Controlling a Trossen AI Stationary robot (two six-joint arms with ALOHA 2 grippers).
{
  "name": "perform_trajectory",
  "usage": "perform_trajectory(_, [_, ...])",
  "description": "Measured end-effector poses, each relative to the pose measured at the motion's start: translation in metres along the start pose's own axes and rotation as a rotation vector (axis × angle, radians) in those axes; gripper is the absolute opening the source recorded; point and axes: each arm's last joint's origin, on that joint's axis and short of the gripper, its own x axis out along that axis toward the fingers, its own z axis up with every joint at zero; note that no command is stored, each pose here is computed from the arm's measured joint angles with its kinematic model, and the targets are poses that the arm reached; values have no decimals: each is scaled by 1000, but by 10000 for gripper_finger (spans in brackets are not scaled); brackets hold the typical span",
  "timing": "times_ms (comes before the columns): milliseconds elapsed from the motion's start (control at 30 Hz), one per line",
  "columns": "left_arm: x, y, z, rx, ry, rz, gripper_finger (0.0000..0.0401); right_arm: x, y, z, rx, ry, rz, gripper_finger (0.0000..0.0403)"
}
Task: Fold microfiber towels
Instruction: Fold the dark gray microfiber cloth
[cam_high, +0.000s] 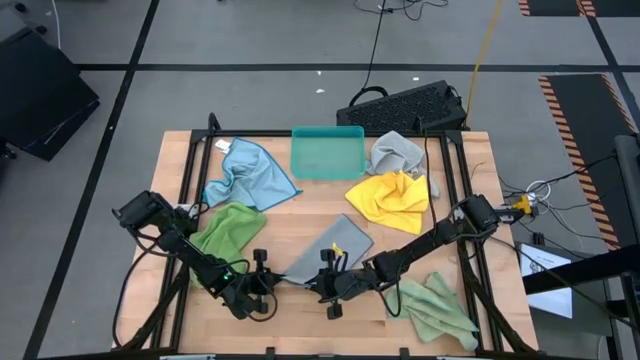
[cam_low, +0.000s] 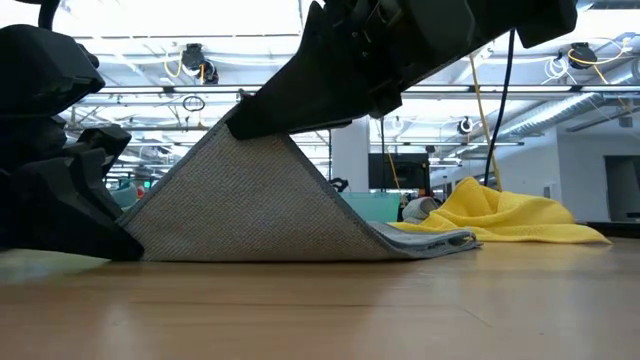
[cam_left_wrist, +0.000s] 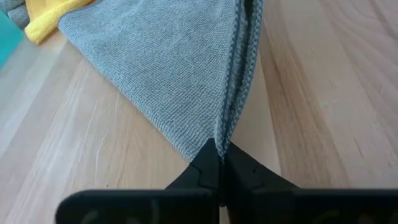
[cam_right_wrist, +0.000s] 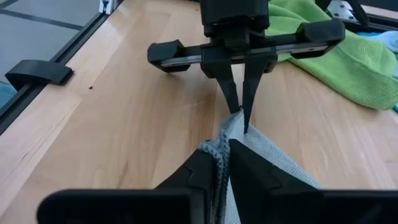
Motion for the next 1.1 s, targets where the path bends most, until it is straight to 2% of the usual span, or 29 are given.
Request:
perform_trajectory(167, [0, 0, 0, -6, 0, -1, 11, 0, 0, 0, -1, -5, 3, 36])
perform_trajectory(333, [0, 0, 0, -7, -1, -5, 6, 0, 1, 1, 1, -8, 28, 5])
perform_trajectory(467, [-6, 4, 7, 24, -10, -30, 11, 0, 0, 3, 7, -27, 1, 7])
perform_trajectory(667, [-40, 27, 34, 14, -68, 2, 7, -3, -24, 18, 23, -88, -72, 3])
perform_trajectory(800, [-67, 44, 43, -43, -80, 3, 5, 1, -43, 28, 26, -168, -104, 3])
perform_trajectory(967, [-90, 46, 46, -138, -116, -55, 7, 4, -54, 29, 70, -183, -34, 2])
perform_trajectory(1100, [-101, 35, 47, -177, -163, -125, 4, 3, -46, 29, 66, -176, 75, 2])
